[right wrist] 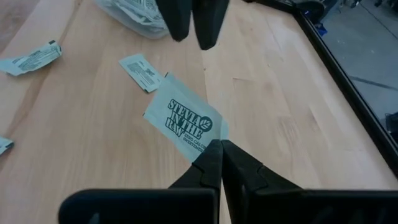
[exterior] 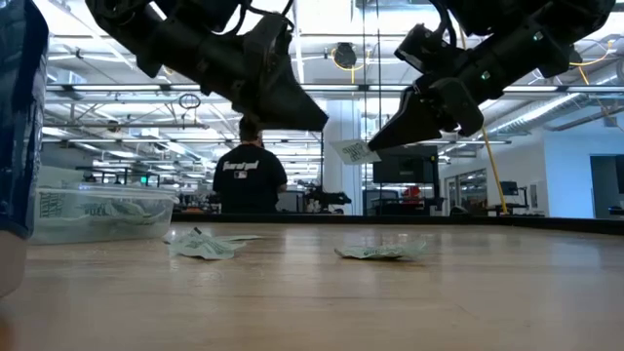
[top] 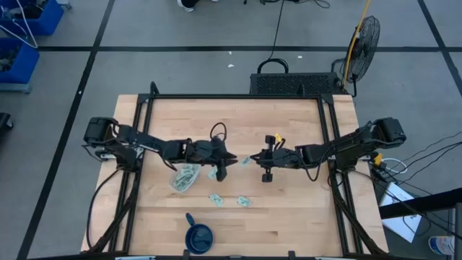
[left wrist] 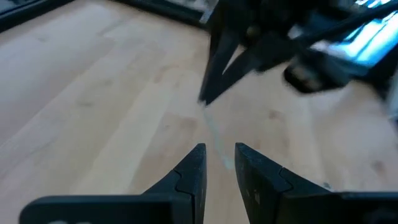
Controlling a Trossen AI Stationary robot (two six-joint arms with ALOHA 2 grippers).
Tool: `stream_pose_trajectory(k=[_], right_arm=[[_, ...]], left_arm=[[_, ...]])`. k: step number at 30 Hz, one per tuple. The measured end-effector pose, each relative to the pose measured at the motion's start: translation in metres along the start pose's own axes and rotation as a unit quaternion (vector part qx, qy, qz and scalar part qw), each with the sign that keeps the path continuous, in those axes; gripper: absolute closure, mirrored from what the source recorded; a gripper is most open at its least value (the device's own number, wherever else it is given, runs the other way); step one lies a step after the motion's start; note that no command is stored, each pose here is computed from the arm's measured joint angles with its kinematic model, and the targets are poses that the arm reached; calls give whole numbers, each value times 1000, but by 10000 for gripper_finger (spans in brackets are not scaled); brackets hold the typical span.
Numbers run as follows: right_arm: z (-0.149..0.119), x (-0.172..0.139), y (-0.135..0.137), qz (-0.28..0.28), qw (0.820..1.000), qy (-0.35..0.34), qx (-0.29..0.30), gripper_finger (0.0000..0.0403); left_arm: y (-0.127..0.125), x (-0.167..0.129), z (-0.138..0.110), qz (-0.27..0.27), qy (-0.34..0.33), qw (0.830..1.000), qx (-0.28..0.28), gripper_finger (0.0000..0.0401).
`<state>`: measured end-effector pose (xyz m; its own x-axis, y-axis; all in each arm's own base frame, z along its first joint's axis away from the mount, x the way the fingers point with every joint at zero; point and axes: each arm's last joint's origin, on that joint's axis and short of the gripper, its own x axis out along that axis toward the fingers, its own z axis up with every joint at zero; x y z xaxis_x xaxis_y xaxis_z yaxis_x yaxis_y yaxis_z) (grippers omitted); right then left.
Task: Pick and place Stevia / Truvia into bins
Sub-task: Put the stevia packet into the transparent container
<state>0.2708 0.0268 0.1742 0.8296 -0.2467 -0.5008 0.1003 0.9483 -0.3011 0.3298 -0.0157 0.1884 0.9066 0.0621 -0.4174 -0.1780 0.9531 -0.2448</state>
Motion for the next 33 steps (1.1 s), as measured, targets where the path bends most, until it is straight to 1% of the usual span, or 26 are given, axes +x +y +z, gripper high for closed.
stream_pose_trajectory(k=[2, 6, 9, 11, 13, 15, 20, 25, 33], right_arm=[[0, 0, 0, 0, 1000, -2, -6, 403], [1, 0, 0, 0, 1000, -3, -6, 403], [1, 0, 0, 0, 1000, -3, -6, 403], [1, 0, 0, 0, 1000, -3, -6, 403], [1, 0, 0, 0, 1000, -3, -6, 403], [1, 0, 0, 0, 1000, -3, -6, 403], [1, 0, 0, 1, 1000, -3, -5, 403], [1, 0, 0, 1, 1000, -7, -4, 403], [18, -2, -3, -13, 996, -86, -10, 403]], left_arm=[[1, 0, 2, -20, -1, 1000, -16, 313], [2, 1, 1, -40, 11, 997, -58, 313], [0, 1, 3, -93, 22, 993, -72, 313], [1, 1, 4, -110, 26, 989, -96, 313], [4, 1, 5, -104, 24, 988, -112, 313], [8, 1, 6, -90, 19, 989, -113, 313], [12, 2, 6, -51, 7, 997, -50, 313], [12, 2, 6, -47, 6, 998, -45, 313], [12, 2, 6, -46, 4, 998, -50, 313]])
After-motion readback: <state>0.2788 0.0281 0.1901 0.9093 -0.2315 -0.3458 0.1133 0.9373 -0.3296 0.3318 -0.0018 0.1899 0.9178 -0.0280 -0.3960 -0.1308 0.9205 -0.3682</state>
